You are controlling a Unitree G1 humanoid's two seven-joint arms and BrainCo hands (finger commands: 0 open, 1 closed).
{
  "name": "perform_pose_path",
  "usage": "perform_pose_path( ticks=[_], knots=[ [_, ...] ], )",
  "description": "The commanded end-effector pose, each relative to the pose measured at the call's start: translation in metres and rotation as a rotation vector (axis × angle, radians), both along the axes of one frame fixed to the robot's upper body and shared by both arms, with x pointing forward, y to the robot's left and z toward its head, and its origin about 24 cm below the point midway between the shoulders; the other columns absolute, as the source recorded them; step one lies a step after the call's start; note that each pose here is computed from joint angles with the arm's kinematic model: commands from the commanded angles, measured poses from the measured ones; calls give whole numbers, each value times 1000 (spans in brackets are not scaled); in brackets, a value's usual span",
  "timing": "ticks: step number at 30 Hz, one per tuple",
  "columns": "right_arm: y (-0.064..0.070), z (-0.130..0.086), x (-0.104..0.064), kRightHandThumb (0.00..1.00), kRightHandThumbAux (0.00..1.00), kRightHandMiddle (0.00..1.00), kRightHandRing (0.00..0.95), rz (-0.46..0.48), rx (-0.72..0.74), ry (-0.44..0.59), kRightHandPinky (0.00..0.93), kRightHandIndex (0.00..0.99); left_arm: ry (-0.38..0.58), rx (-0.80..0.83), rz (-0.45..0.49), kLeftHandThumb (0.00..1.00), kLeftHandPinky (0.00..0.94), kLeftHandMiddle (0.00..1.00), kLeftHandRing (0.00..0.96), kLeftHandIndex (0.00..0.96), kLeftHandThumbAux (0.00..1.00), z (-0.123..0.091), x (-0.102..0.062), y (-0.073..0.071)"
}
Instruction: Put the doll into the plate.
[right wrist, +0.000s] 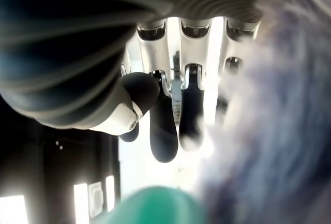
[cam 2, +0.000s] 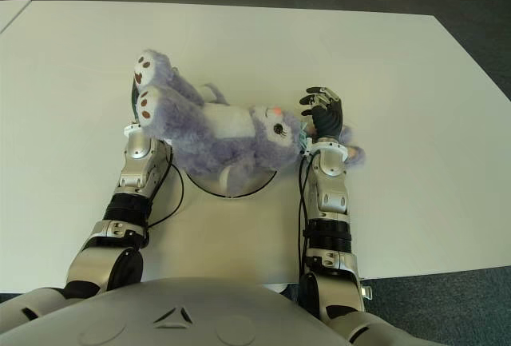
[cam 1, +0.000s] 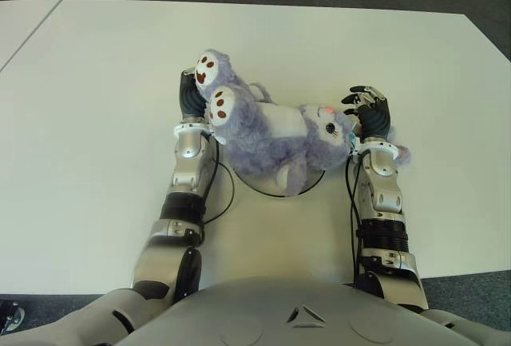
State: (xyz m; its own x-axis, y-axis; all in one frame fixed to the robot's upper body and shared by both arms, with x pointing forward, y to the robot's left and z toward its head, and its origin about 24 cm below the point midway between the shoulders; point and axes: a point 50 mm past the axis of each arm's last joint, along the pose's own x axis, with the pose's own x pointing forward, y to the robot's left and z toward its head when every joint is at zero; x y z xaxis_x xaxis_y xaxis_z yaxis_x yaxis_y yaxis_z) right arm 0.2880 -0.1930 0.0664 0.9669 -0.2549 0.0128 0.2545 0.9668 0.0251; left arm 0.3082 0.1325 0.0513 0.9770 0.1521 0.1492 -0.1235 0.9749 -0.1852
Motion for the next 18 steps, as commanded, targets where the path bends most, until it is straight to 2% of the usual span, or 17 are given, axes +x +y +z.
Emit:
perform_pose_path(
  ticks=[1, 8, 18],
  knots=[
    [7, -8, -5, 850, 672, 566, 841, -30, 27, 77, 852, 431, 135, -33, 12, 398, 858, 875, 870, 808, 792, -37, -22, -3],
    [10, -2, -6, 849, 672, 563, 833, -61, 49, 89, 841, 430, 141, -30, 9, 400, 852, 878, 873, 815, 789, -38, -22, -3],
    [15, 4, -5, 847, 674, 559, 828, -58, 94, 93, 839, 425, 148, -41, 16, 423, 868, 870, 867, 794, 774, -38, -23, -5]
  ],
)
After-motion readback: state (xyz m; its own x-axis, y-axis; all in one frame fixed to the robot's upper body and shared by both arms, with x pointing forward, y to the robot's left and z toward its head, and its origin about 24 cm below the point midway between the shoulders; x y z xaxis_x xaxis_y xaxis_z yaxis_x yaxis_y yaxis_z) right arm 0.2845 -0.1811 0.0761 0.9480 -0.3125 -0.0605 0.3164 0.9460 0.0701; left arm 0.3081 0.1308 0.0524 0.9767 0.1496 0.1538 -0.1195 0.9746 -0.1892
